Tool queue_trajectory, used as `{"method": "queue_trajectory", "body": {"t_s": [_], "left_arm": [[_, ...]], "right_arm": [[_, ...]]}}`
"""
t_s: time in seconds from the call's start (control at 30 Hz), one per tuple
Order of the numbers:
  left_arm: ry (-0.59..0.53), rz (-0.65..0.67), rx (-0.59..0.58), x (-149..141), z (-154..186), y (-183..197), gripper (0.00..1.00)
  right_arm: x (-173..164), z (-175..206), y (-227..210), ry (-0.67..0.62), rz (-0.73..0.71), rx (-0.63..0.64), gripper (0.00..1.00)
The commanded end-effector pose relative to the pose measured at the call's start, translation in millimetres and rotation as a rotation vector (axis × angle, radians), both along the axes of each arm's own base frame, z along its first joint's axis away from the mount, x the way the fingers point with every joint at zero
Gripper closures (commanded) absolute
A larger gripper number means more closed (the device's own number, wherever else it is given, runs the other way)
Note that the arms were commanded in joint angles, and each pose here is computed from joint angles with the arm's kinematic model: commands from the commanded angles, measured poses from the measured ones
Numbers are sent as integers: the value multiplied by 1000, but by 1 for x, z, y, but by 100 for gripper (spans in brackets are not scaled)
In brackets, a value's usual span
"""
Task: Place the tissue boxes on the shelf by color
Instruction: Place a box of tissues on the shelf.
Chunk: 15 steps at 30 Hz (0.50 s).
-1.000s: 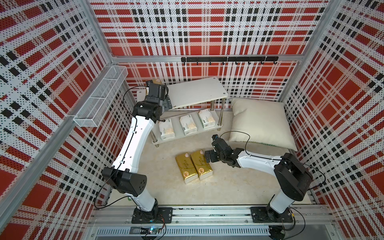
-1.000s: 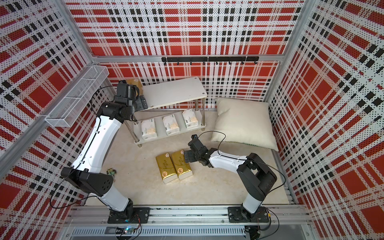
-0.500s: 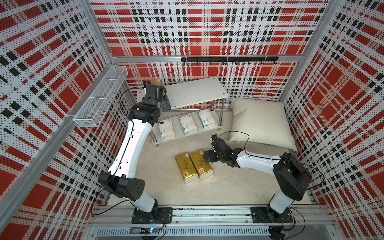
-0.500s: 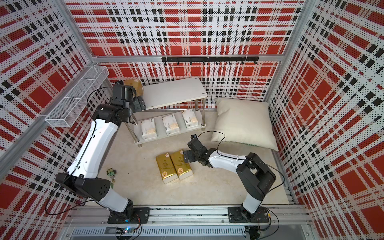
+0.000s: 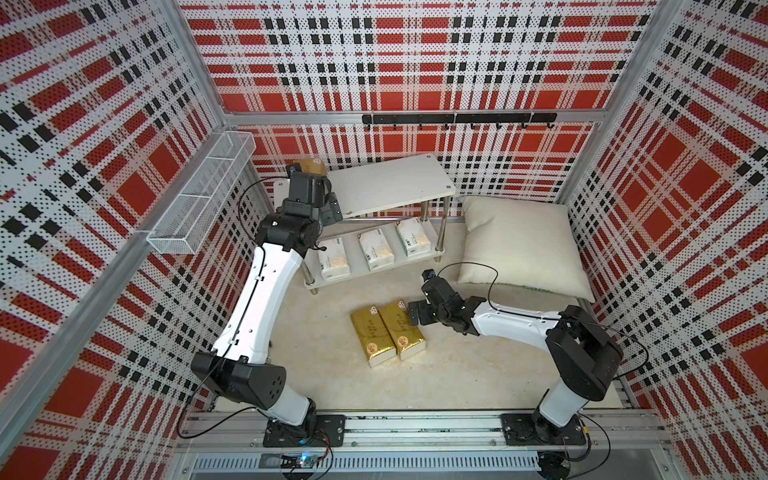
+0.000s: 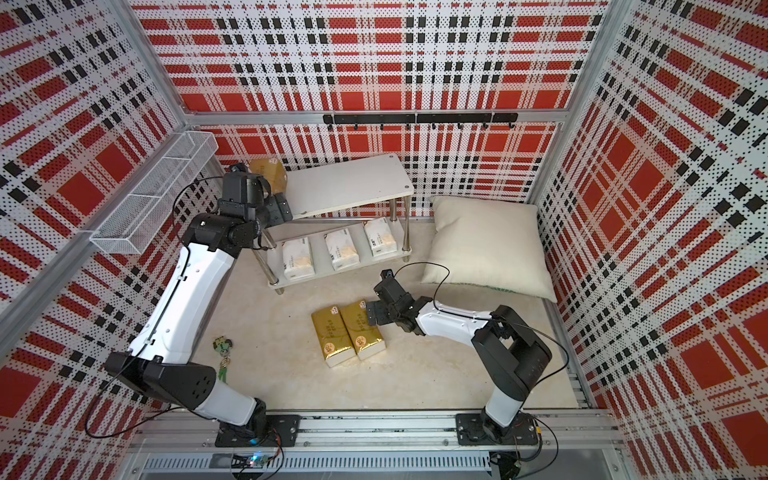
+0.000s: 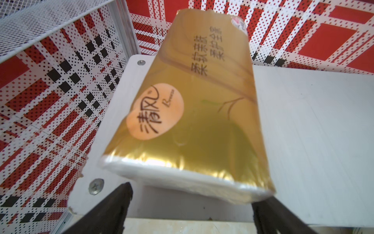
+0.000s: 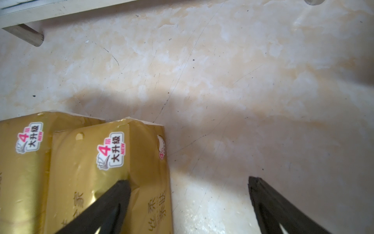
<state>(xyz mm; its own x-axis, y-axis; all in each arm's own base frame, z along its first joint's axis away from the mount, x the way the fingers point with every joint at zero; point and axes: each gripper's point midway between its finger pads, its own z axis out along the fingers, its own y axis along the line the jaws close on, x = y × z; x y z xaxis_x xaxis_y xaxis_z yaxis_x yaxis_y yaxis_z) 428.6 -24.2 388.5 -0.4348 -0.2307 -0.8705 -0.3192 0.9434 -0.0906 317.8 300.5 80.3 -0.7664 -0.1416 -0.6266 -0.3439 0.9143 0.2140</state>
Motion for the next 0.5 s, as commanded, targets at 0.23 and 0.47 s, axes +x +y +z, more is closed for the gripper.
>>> {"method": "queue_trajectory", "body": {"t_s": [0.23, 0.47], "left_arm": [[-60, -38, -43, -4, 17, -5, 4], [-71, -35, -40, -3, 19, -4, 4]], "right_arm": [[-1, -2, 9, 3, 16, 7, 0], [-2, -2, 8, 1, 15, 7, 0]]}}
